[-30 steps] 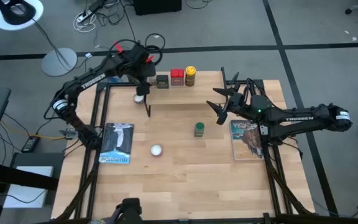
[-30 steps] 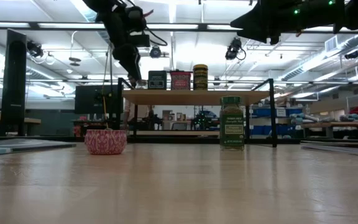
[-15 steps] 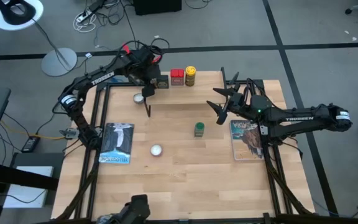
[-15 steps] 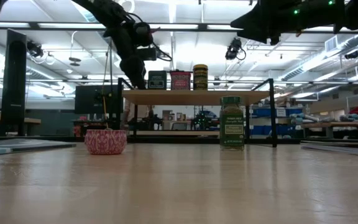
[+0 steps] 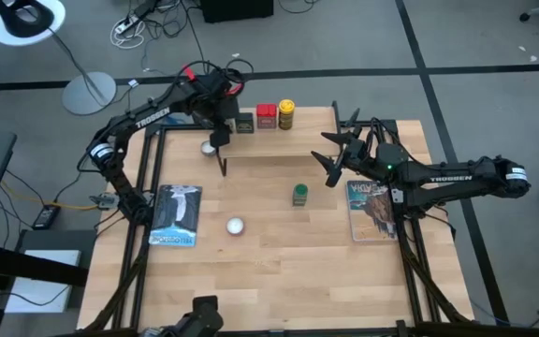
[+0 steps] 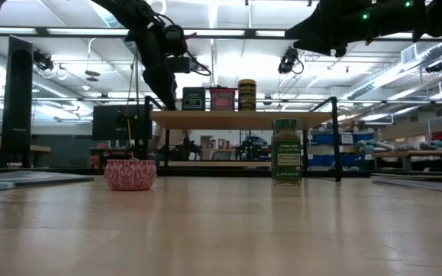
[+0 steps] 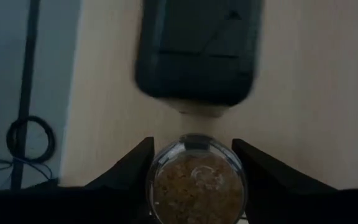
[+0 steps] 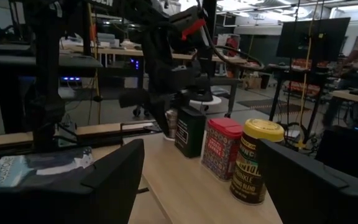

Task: Shelf spices
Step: Remove the brown seasoning bottle from the shelf

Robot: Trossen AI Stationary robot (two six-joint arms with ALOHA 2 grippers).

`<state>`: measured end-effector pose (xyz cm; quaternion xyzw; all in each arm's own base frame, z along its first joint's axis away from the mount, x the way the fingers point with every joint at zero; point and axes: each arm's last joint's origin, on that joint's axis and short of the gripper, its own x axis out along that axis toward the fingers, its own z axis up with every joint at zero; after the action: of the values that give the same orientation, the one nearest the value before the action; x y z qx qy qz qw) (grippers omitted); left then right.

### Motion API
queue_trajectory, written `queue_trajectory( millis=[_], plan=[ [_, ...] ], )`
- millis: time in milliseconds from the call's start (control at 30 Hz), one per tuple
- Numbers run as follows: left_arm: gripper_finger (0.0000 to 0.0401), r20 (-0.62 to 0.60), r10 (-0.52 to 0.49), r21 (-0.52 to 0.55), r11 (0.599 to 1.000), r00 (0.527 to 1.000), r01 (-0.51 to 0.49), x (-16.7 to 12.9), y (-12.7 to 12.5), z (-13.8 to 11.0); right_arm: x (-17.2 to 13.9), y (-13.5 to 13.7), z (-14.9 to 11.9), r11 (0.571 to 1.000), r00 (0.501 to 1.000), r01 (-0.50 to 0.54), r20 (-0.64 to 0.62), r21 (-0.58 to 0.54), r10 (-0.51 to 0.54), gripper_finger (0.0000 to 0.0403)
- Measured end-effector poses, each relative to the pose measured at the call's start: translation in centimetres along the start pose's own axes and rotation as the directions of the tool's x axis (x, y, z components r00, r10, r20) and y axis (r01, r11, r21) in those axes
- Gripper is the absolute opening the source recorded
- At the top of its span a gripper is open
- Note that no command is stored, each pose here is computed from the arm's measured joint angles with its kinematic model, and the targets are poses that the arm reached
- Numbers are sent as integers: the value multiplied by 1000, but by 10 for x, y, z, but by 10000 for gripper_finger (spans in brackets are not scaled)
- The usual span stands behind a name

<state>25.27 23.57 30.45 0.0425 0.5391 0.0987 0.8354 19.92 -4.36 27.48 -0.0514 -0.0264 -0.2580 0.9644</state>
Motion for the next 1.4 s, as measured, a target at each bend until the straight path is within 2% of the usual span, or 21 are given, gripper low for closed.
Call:
queue_trajectory(
  millis=[200,433,567,667,867,1033,1233,1400],
  plan=[
    [178,4,-2,-6,1000,1000,2,-30,-1,13,0,0,0,1000,1000,0,2,1,0,307],
    [178,68,8,-17,1000,998,-7,-70,-11,34,0,0,0,1000,1000,0,3,1,0,307],
    [178,109,-38,-46,998,993,43,-86,-28,47,0,0,0,1000,1000,0,3,-2,0,307],
    [178,137,-107,-57,992,985,116,-86,-48,58,0,0,0,1000,1000,0,3,-12,0,307],
    [178,127,-172,-94,978,977,184,-77,-102,80,0,0,1,1000,1000,1,10,-16,0,307],
    [178,82,-147,-162,974,986,159,-63,-147,87,0,0,1,1000,1000,1,10,-17,0,307],
    [178,53,-135,-286,947,989,145,-28,-194,84,0,0,1,1000,1000,1,10,-18,-1,307],
    [178,45,-140,-387,910,989,146,12,-230,69,0,0,1,1000,1000,1,10,-17,0,307]
  ],
)
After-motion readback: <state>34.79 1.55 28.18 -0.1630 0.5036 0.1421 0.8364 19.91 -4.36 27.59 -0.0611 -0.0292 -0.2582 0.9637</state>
